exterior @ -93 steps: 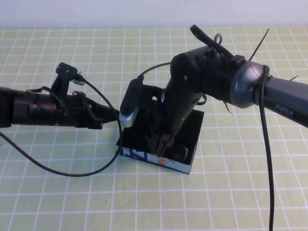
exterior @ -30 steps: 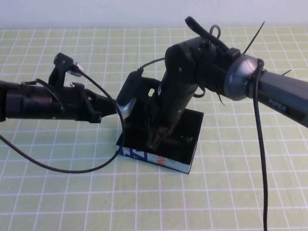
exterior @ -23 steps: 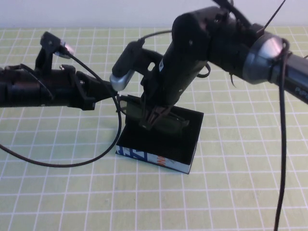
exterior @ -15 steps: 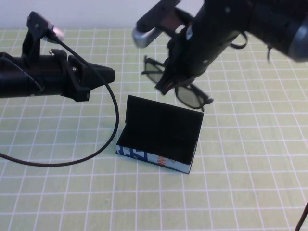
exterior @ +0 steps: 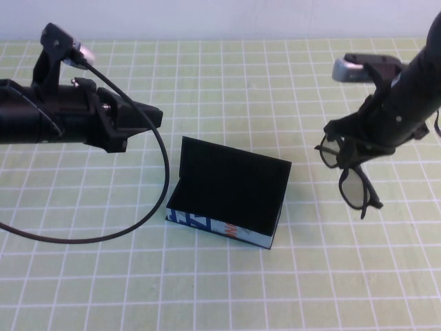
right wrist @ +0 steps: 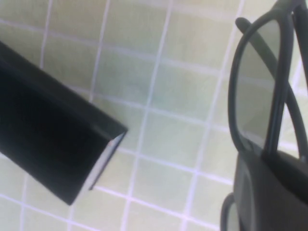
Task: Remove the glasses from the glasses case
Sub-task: Place the glasses on the table
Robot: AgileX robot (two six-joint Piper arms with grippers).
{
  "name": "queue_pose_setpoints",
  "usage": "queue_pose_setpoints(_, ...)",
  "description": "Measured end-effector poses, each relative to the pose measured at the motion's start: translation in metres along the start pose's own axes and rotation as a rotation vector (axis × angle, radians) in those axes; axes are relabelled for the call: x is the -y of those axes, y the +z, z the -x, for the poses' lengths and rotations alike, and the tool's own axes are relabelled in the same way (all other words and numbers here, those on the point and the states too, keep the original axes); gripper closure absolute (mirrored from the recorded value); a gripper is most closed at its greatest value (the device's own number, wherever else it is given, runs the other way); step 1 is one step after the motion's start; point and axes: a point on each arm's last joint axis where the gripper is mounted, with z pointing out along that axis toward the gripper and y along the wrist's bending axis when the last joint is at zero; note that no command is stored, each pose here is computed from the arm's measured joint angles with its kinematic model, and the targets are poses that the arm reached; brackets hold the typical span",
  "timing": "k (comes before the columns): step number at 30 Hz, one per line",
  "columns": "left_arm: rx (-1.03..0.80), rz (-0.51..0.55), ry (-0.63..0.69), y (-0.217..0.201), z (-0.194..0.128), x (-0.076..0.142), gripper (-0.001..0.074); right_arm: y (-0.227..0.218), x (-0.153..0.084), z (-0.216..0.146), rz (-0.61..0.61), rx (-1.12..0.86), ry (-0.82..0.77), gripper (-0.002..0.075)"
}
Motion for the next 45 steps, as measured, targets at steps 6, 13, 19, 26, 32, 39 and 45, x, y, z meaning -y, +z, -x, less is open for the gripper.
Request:
queue_pose_setpoints(6, -0.008, 0.039, -0.006, 0.0, -0.001, -0.004, 0.0739, 0.021, -0.001, -0.043, 0.065, 0.056, 0.149, 0.0722)
queue_pose_setpoints(13, -0.008, 0.054, -0.007, 0.0, -0.001, -0.005, 0.0739, 0.05, 0.006, -0.065, 0.087, 0.011, 0.253, 0.0722)
queue_pose_setpoints(19, -0.008, 0.054, -0.011, 0.0, -0.001, -0.005, 0.0739, 0.058, 0.008, -0.065, 0.085, 0.004, 0.247, 0.0698)
queue_pose_setpoints(26, -0.008, 0.052, -0.014, 0.0, -0.001, -0.005, 0.0739, 0.058, 0.008, -0.064, 0.084, 0.009, 0.223, 0.0456)
queue_pose_setpoints(32, -0.013, 0.088, -0.01, 0.0, -0.001, -0.008, 0.0739, 0.038, 0.002, -0.067, 0.09, 0.027, 0.189, 0.0449)
queue_pose_setpoints(39, 0.005, 0.047, -0.021, -0.005, 0.004, 0.001, 0.0739, -0.036, -0.021, -0.084, 0.134, 0.126, 0.117, 0.0574)
queue_pose_setpoints(45, 0.08, 0.082, -0.025, -0.026, 0.012, 0.027, 0.0739, -0.103, -0.04, -0.143, 0.118, 0.231, 0.064, 0.065)
